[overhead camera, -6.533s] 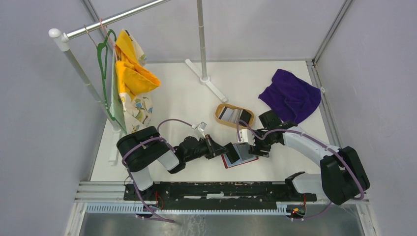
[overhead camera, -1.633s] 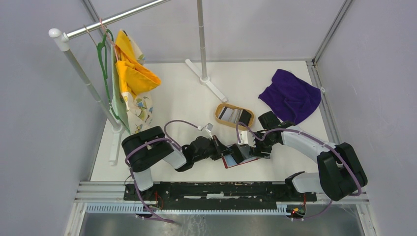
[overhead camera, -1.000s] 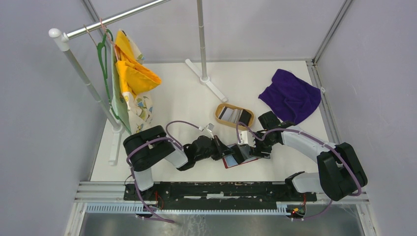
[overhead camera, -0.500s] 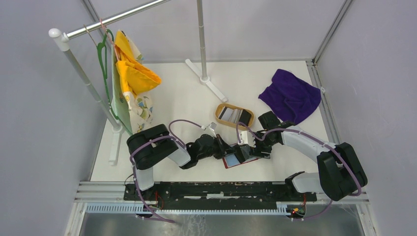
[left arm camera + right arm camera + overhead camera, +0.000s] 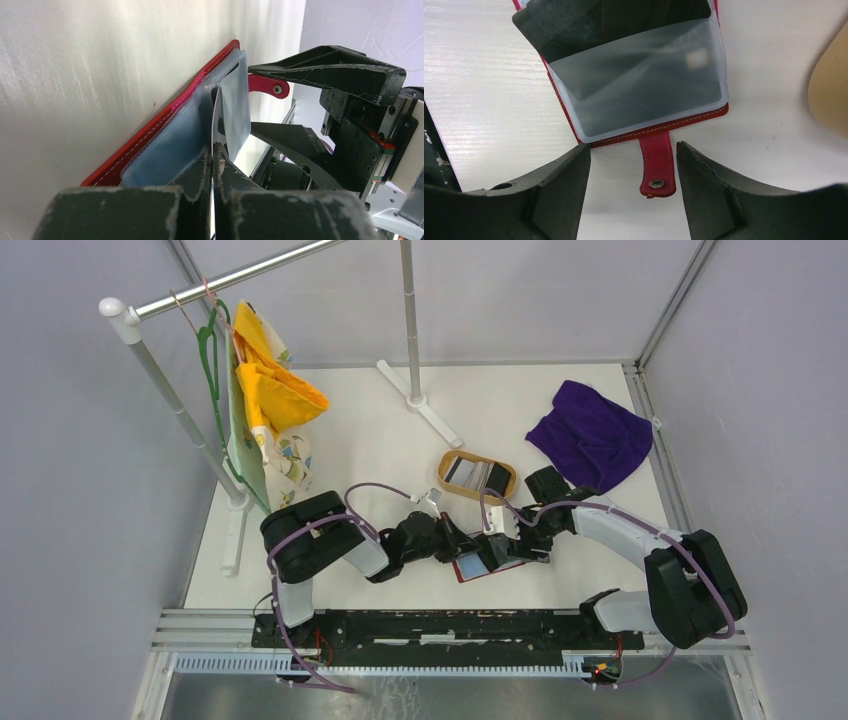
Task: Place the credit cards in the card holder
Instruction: Insert the credit card into the card holder.
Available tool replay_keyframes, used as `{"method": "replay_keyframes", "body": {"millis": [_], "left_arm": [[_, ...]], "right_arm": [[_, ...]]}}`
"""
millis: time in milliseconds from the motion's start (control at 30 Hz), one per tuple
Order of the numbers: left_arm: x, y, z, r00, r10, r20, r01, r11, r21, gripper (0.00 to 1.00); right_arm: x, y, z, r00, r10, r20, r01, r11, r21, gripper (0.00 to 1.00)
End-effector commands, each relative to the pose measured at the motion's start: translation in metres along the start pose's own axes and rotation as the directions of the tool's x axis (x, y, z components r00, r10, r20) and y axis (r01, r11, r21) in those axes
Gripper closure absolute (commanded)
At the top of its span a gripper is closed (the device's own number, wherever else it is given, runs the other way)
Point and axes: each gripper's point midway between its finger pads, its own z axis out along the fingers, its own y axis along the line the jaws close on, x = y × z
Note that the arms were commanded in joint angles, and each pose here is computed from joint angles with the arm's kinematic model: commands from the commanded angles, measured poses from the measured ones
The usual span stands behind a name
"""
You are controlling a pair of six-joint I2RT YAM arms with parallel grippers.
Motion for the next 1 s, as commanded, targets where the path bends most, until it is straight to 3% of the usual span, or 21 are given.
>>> {"method": "replay_keyframes", "body": {"millis": [0,967], "left_arm": [[0.0095,0.0084,-0.0066,0.998,-0.05,-0.028,0.049,0.998,-0.027,0.98],[0.0145,0.0109,-0.0064,0.995,-0.082,-0.063,0.078,0.995,-0.066,0.98]], "right_arm": [[0.0089,0.0081,0.0024,0.999,0.004,-0.032,-0.005,0.999,-0.032,0.3],[0.0097,0.0083,0.0032,0.999,0.007,-0.036,-0.008,0.999,-0.033,0.31]]}}
